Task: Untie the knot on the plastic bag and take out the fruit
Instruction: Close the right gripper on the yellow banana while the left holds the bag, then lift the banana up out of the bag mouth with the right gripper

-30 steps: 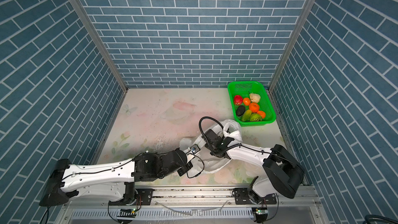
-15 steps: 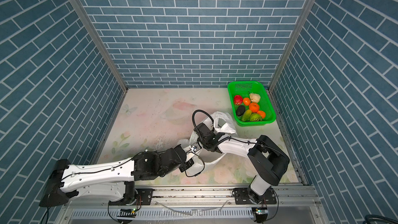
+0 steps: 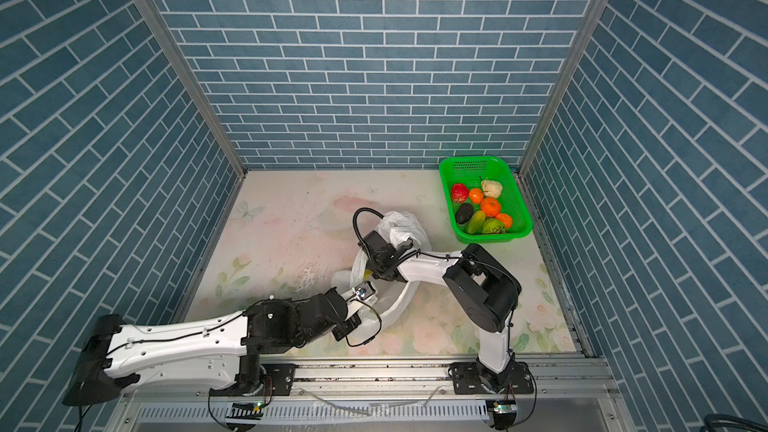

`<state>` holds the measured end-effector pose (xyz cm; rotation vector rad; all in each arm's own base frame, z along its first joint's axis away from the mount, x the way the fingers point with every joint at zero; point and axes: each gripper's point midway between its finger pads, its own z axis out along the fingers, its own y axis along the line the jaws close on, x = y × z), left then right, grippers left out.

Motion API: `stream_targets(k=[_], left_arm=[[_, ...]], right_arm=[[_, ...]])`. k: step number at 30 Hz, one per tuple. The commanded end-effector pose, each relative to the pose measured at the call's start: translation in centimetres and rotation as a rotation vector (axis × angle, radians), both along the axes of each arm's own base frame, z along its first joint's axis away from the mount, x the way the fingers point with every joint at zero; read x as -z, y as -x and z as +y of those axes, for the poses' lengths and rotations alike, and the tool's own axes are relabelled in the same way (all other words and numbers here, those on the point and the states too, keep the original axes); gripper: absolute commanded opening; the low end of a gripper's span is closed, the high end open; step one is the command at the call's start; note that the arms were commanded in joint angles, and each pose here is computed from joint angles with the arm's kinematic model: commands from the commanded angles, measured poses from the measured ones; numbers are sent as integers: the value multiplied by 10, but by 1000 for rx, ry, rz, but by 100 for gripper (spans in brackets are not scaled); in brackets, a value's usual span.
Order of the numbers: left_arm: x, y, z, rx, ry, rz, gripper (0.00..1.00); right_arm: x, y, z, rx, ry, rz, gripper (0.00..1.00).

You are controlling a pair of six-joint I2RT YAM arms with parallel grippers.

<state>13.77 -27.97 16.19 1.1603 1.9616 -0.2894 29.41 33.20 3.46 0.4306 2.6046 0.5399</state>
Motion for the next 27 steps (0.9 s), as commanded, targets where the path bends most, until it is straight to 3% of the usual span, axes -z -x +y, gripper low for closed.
stream_targets(k=[1,10,12,14,22,27], left_arm=[[10,4,9,-10,-19,39,0],[19,5,-4,5,-15,65,0],[18,5,-4,5,-13,63,0],[19,6,0,2,-22,63,0],[17,6,9,0,-24,45,0],[21,7,3,10,-19,62,0]], right_arm=[[6,13,-33,58,84,41,48],[-24,17,-65,114,91,-21,20],[-25,18,-69,128,82,-23,18],[-27,17,-68,129,57,-34,21],[-22,19,-35,74,-93,3,51],[-21,14,-19,55,-119,13,56]])
